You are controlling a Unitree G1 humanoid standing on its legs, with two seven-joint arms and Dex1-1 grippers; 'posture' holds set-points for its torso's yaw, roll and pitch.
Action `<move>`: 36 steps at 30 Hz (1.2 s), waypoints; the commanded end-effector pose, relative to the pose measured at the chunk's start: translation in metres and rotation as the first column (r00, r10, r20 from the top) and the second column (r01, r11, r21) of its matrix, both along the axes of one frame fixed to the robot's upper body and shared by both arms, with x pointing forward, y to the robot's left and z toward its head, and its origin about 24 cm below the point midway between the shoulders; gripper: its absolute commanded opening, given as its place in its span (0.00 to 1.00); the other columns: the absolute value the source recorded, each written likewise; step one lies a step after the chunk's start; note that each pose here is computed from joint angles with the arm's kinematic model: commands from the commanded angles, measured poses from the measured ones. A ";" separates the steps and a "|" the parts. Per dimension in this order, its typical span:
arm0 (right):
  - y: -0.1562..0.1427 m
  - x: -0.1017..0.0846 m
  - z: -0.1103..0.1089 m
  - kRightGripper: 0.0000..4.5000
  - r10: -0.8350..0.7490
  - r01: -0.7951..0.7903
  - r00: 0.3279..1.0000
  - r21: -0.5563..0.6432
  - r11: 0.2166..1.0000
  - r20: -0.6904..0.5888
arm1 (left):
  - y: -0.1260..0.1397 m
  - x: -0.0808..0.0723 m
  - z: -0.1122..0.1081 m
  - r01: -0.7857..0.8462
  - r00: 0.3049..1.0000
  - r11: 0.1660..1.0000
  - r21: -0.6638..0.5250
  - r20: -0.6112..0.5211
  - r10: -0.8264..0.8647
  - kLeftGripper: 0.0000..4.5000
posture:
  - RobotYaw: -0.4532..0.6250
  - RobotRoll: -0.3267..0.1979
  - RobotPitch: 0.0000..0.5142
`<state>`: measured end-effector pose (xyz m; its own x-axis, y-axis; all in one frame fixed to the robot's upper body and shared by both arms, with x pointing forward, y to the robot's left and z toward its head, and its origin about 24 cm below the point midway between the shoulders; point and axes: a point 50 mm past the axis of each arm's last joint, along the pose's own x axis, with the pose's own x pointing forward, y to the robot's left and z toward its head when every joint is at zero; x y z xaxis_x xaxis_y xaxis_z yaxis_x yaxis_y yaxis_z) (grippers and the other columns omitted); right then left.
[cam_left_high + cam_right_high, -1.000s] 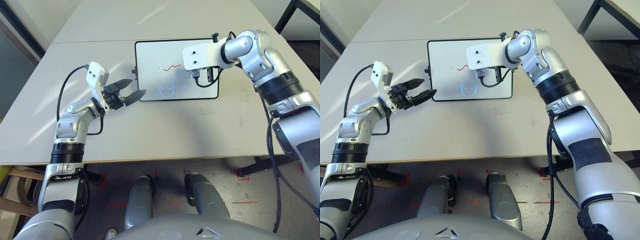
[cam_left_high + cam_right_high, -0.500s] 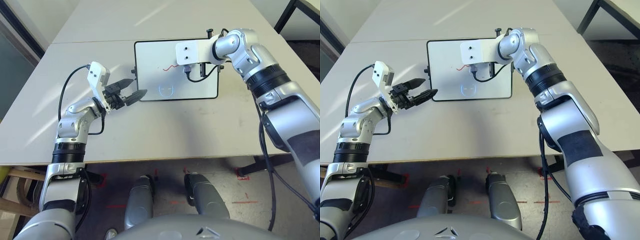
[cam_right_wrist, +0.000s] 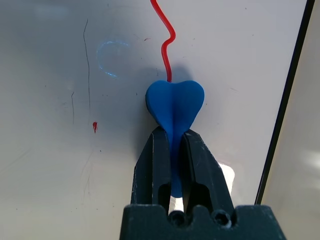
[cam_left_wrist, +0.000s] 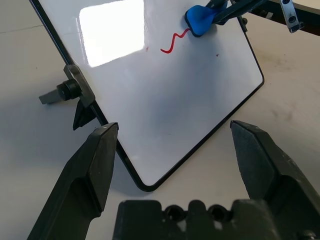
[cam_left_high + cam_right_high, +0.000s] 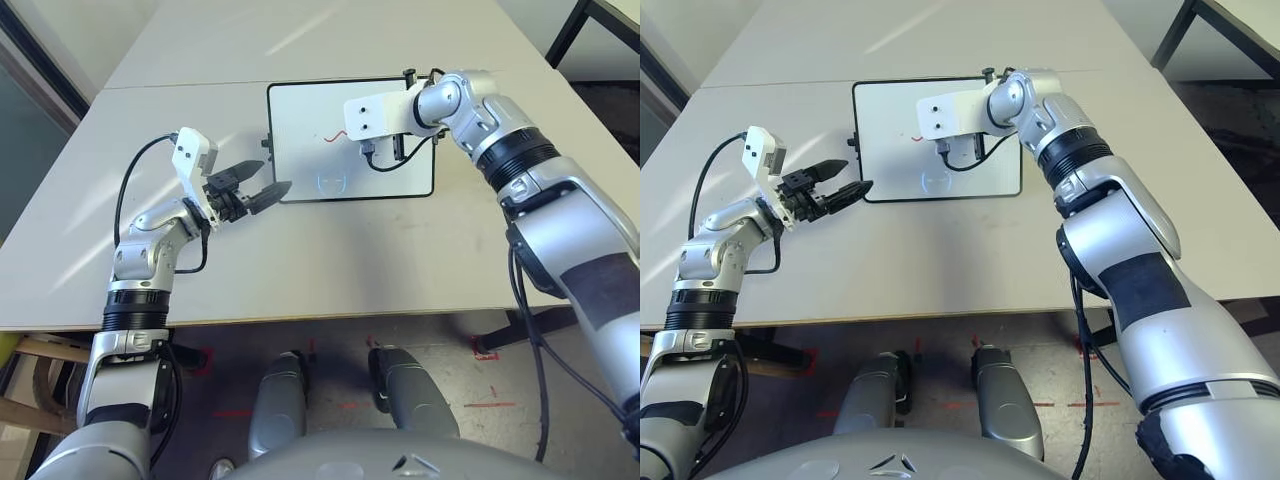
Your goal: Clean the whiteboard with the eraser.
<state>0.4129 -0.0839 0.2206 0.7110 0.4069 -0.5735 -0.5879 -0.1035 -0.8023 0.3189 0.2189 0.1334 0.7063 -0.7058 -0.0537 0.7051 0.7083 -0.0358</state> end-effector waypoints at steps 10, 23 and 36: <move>0.010 0.002 -0.001 0.02 -0.013 0.017 0.999 -0.104 0.994 0.039 | 0.003 -0.003 0.001 -0.018 1.000 1.000 0.009 0.004 0.018 1.00 | 0.33 0.62 0.24; 0.030 -0.003 0.001 0.02 0.037 -0.032 0.999 -0.122 0.992 0.036 | 0.002 -0.006 -0.001 -0.022 1.000 1.000 0.005 0.000 0.022 1.00 | 0.34 0.62 0.24; 0.057 -0.011 -0.004 0.02 0.120 -0.112 0.992 -0.162 0.980 0.038 | 0.001 -0.008 -0.005 -0.024 1.000 1.000 0.002 -0.009 0.024 1.00 | 0.35 0.62 0.25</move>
